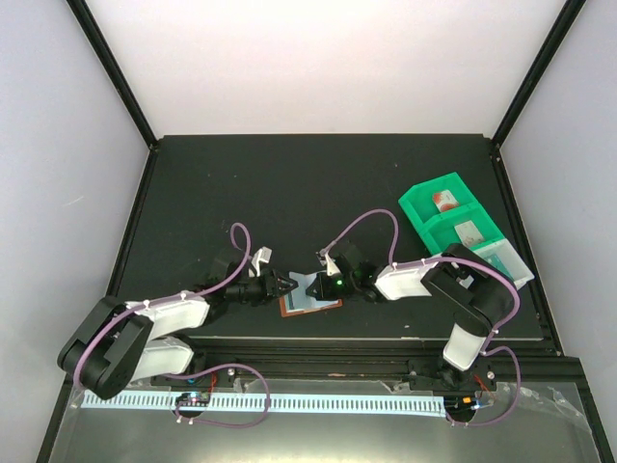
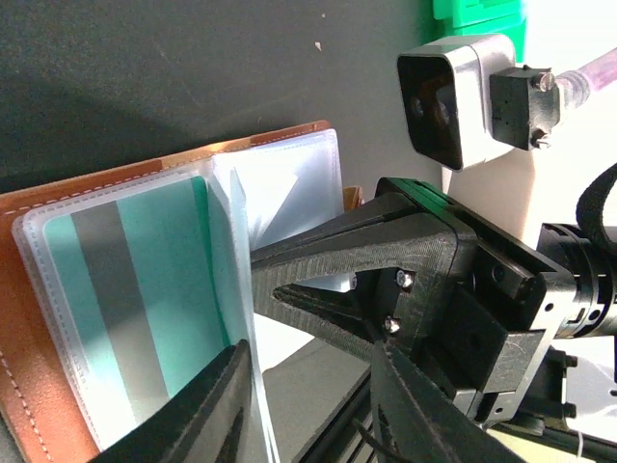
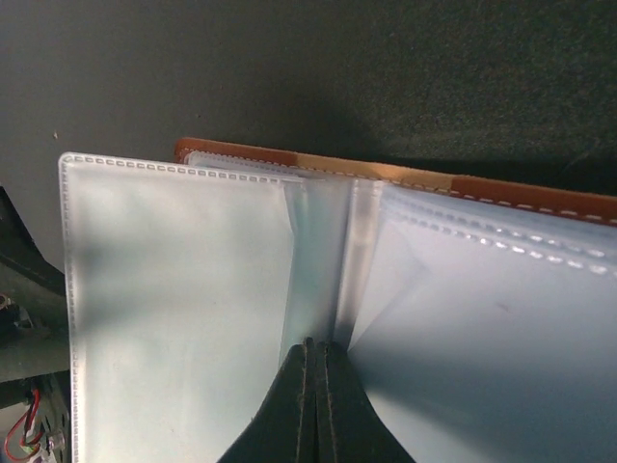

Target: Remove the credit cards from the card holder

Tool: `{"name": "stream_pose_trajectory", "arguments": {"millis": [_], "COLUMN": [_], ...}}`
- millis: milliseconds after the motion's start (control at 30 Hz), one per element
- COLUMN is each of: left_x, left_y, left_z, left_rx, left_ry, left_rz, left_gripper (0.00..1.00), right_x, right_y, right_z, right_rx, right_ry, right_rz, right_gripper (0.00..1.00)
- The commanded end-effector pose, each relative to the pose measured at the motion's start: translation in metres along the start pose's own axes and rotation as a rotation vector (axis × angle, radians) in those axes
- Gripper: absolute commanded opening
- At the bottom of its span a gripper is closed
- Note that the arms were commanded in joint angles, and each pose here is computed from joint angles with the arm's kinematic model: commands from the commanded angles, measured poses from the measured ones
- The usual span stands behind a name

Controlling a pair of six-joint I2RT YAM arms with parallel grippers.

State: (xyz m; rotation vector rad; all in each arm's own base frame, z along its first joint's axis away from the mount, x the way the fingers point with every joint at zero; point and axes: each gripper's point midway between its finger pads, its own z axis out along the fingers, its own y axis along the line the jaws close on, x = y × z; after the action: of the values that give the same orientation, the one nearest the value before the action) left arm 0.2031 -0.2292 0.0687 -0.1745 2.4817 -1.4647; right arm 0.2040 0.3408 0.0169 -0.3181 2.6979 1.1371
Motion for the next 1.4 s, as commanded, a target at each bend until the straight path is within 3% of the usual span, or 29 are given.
{"name": "stream_pose_trajectory", "arguments": {"millis": [0,433,700,933,1233,1367], "left_x": [-0.010,-0.014,-0.011,-0.013,-0.006,-0.005], "left_y": [-0.010,-0.016,-0.020,-0.030,-0.031,-0.040], "left_z": [-0.003,-0.008,-0.001,0.001,0.007,0.011], "left_rx": [0.001,-0.026,-0.001,0.011,0.027,0.052], "left_ry": [-0.027,-0.044,-0.008,-0.002,0.020,0.028], "left_rz": [0.039,0.068,0.066,0.080,0.080,0.087], "left_gripper": [0.34,0.47,0.36,0.41,0.26,0.26], "right_x": [0.022,0.023,0.022,0.022,0.020,0.020], "right_y": [-0.014,-0.015,-0.008,-0.008,0.002,0.007], "right_z": [0.002,0.002,0.002,0.003,0.002,0.001], "right_rx": [0.025,0.013,-0.022,-0.024,-0.077,-0.104], "right_ry": [0.060,0.053,0.049,0.055,0.046,0.044], "right_rz": [0.034,0.047,0.041,0.035,0.025,0.021], "right_gripper": [0.01,0.01,0.01,0.01,0.04,0.08]}}
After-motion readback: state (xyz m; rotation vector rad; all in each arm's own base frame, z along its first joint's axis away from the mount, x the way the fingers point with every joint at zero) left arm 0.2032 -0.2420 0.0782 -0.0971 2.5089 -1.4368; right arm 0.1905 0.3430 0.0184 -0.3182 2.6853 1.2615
